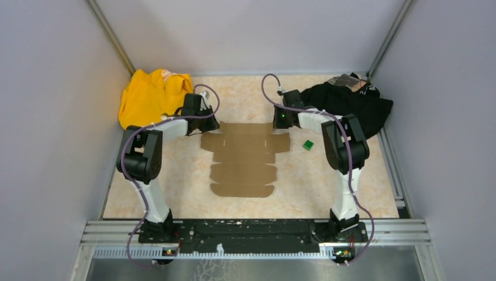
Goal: Fold the paper box
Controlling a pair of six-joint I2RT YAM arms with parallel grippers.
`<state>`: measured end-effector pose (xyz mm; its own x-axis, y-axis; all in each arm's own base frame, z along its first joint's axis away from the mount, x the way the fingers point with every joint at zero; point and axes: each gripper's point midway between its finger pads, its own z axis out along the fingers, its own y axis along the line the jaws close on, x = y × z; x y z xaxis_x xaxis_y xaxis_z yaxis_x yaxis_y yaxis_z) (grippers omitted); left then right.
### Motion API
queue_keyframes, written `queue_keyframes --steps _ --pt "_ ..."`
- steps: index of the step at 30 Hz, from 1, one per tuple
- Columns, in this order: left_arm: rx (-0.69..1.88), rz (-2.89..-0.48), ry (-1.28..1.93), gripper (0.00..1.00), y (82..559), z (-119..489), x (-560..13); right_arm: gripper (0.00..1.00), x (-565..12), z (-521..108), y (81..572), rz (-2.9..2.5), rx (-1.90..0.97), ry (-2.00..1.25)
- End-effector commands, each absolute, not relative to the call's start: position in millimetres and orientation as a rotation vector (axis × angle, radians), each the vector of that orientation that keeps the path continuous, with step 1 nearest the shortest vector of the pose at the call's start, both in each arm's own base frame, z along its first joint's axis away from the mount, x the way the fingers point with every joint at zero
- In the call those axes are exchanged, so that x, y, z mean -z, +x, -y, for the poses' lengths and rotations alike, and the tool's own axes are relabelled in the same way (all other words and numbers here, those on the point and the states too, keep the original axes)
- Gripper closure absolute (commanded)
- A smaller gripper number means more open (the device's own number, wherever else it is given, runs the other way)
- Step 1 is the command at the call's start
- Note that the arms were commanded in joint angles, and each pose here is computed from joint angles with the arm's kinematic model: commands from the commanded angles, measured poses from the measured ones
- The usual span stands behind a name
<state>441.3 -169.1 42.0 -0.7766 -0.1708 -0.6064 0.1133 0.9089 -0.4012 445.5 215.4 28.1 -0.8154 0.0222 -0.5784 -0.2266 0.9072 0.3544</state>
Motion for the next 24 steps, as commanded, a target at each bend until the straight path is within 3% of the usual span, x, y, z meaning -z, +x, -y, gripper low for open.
queue_keyframes --steps 1,8,24 --pt "0.588 -2.371 -0.044 0.83 437.6 175.7 -59.7 0.91 -54.8 -223.6 440.8 -2.437 -0.557 -0.164" --pt "0.586 -2.375 -0.047 0.83 435.0 175.8 -59.8 0.91 -56.7 -210.4 436.4 -2.450 -0.473 -0.143" --pt "0.566 -2.385 -0.054 0.84 429.1 171.5 -55.7 0.81 -55.8 -193.4 424.5 -2.468 -0.396 -0.112"
